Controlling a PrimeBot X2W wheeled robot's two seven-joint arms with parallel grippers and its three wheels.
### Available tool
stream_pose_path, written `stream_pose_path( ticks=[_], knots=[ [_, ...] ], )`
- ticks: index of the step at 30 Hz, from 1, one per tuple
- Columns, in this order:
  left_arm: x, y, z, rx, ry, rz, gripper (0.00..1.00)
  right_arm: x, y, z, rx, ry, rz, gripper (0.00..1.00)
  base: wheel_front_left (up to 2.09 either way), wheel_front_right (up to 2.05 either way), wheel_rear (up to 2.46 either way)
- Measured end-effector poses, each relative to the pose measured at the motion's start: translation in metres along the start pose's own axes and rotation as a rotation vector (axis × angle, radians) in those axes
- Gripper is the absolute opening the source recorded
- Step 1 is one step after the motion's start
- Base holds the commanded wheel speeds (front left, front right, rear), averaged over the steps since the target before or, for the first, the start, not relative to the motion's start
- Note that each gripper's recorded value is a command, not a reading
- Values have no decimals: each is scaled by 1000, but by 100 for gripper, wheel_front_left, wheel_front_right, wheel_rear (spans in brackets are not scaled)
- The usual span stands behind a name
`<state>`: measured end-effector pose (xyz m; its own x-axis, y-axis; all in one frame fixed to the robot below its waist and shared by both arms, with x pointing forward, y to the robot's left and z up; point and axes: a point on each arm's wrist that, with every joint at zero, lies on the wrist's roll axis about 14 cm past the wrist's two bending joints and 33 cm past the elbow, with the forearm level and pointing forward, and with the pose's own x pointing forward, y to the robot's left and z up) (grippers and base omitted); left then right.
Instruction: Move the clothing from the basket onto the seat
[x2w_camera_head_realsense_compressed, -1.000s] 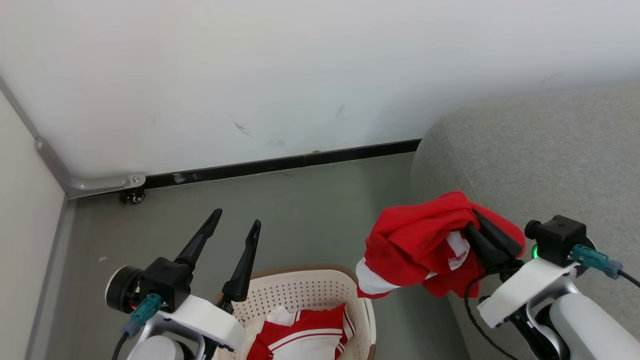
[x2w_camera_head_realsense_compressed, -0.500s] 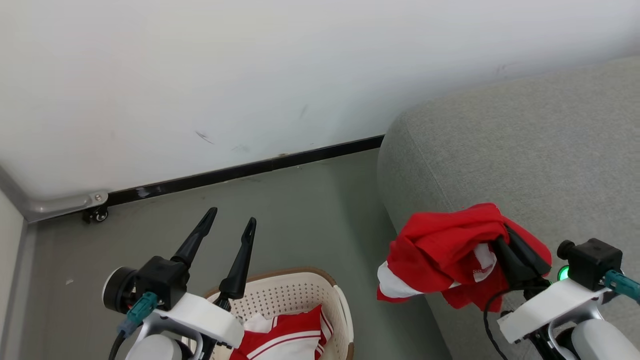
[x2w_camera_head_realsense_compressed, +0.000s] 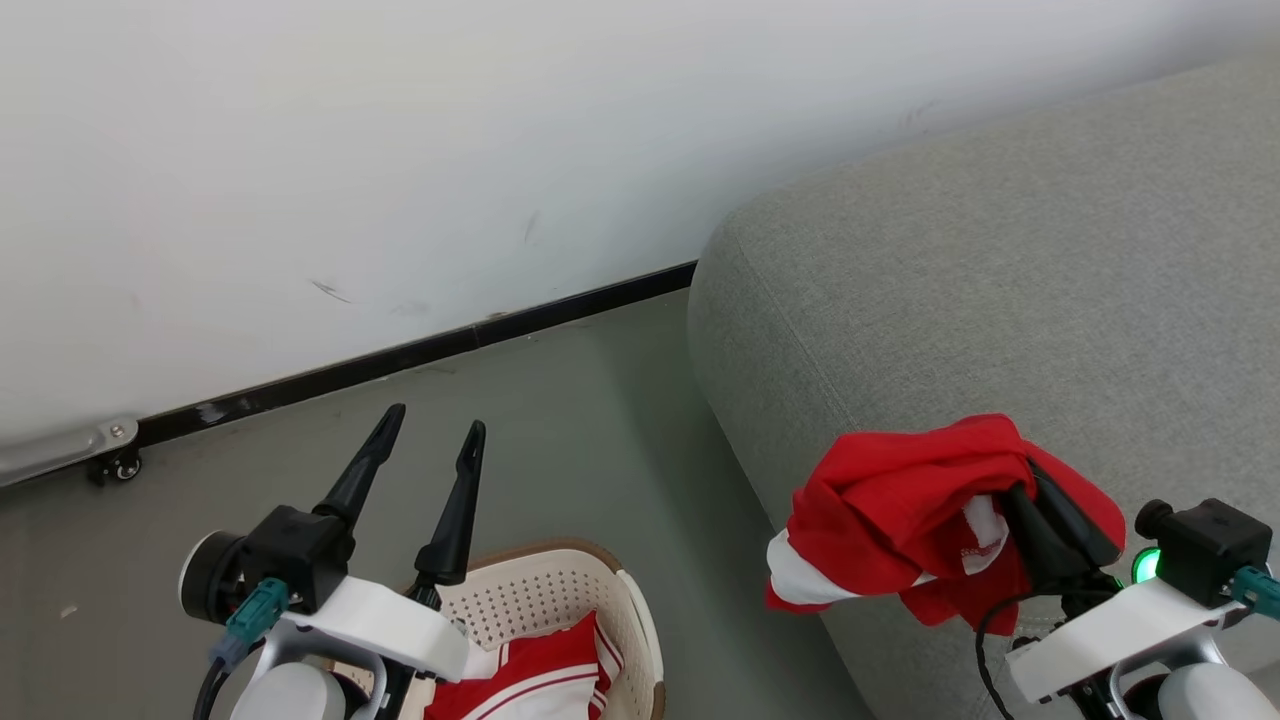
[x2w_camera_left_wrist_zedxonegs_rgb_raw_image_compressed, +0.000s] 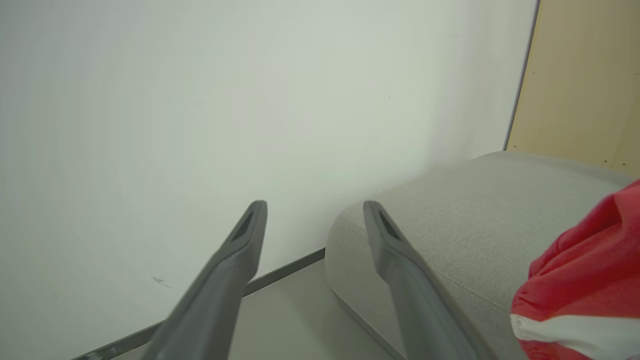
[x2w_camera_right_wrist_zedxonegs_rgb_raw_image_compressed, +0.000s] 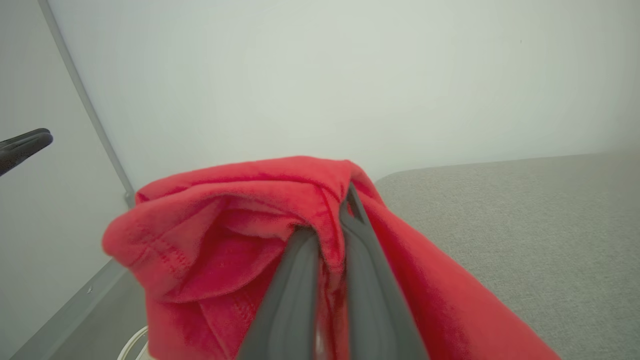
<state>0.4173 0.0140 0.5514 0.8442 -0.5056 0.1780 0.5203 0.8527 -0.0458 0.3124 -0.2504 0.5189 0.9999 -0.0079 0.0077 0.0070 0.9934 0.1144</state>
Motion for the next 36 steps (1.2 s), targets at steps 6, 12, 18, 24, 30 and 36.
stream_pose_path(
  ticks=[6, 12, 18, 24, 30, 36],
  knots=[
    [5, 3, -2, 0, -1, 13, 100, -3, -11, 3, -2, 0, -35, 0, 0, 0, 0],
    [9, 11, -4, -1, -4, 35, 100, 9, -34, 31, -18, -61, -90, 0, 0, 0, 0],
    [11, 24, -5, 5, -9, 62, 100, 27, -66, 70, -68, -125, -149, 0, 0, 0, 0],
    [12, 37, -10, 6, -7, 96, 100, 51, -92, 108, -121, -172, -196, 0, 0, 0, 0],
    [12, 48, -13, 7, -10, 123, 100, 74, -110, 127, -145, -177, -231, 0, 0, 0, 0],
    [10, 60, -18, 28, 0, 144, 100, 89, -141, 128, -140, -135, -306, 0, 0, 0, 0]
  ],
)
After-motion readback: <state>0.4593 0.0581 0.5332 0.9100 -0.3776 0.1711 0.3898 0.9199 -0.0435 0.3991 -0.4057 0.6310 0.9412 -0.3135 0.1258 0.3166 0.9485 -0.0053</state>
